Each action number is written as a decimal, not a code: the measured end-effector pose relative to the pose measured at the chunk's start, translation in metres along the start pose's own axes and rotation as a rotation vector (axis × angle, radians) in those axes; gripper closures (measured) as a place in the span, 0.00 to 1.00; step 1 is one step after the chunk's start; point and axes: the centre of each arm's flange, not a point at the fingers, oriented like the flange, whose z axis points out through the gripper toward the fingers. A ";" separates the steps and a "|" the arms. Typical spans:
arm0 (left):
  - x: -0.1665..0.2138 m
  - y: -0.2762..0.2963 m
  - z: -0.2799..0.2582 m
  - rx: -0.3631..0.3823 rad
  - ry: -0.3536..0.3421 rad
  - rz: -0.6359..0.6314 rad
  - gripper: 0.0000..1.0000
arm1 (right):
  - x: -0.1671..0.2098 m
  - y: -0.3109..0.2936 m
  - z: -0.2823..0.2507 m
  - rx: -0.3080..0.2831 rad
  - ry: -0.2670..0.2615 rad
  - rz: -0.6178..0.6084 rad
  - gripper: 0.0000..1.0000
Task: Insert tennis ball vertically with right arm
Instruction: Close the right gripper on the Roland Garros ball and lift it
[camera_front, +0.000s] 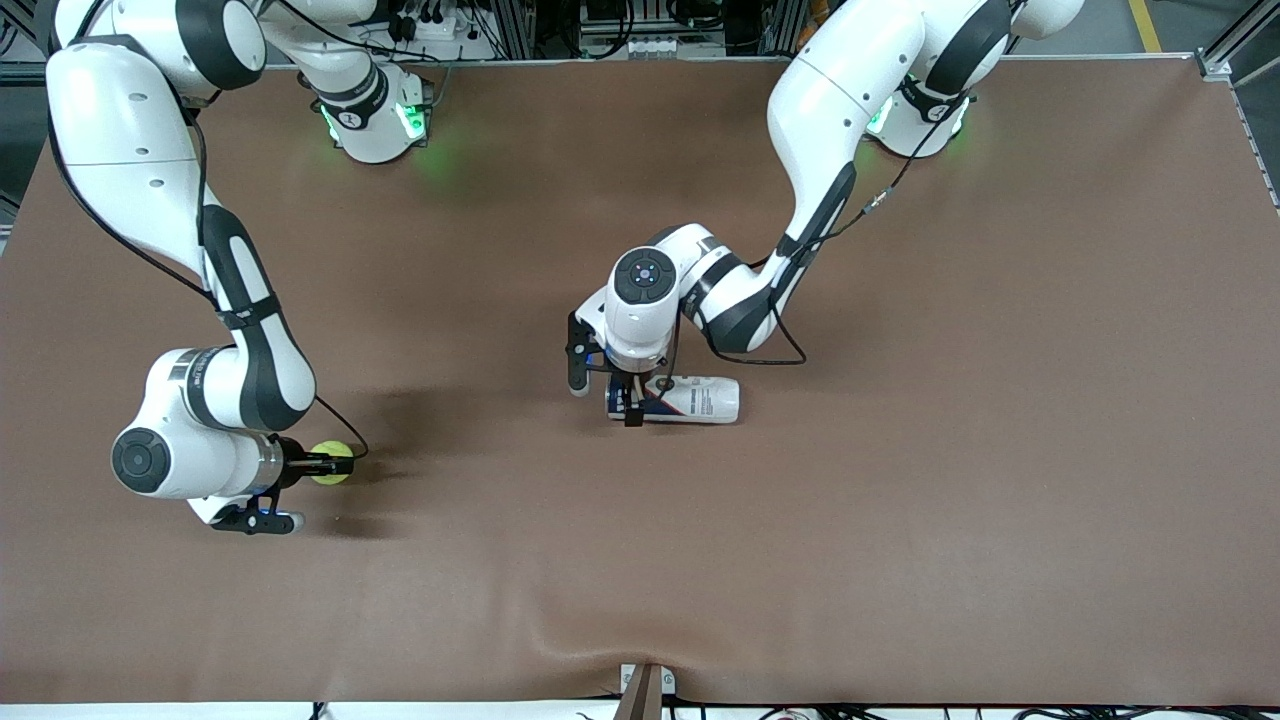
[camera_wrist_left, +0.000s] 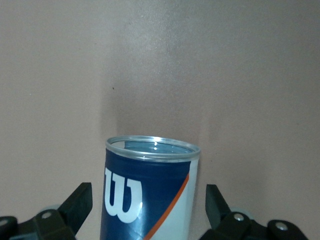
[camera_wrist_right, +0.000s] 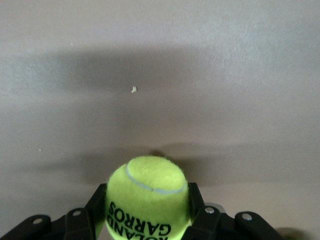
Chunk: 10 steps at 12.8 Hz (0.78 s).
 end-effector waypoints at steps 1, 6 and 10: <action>0.000 0.000 0.002 -0.002 -0.002 0.001 0.00 | 0.001 -0.001 -0.005 0.000 0.009 -0.003 0.33; -0.002 0.003 0.016 -0.007 -0.004 0.007 0.00 | 0.002 -0.021 -0.041 0.015 0.060 -0.042 0.33; -0.002 0.003 0.028 0.001 0.010 0.023 0.00 | 0.000 -0.033 -0.073 0.022 0.098 -0.059 0.33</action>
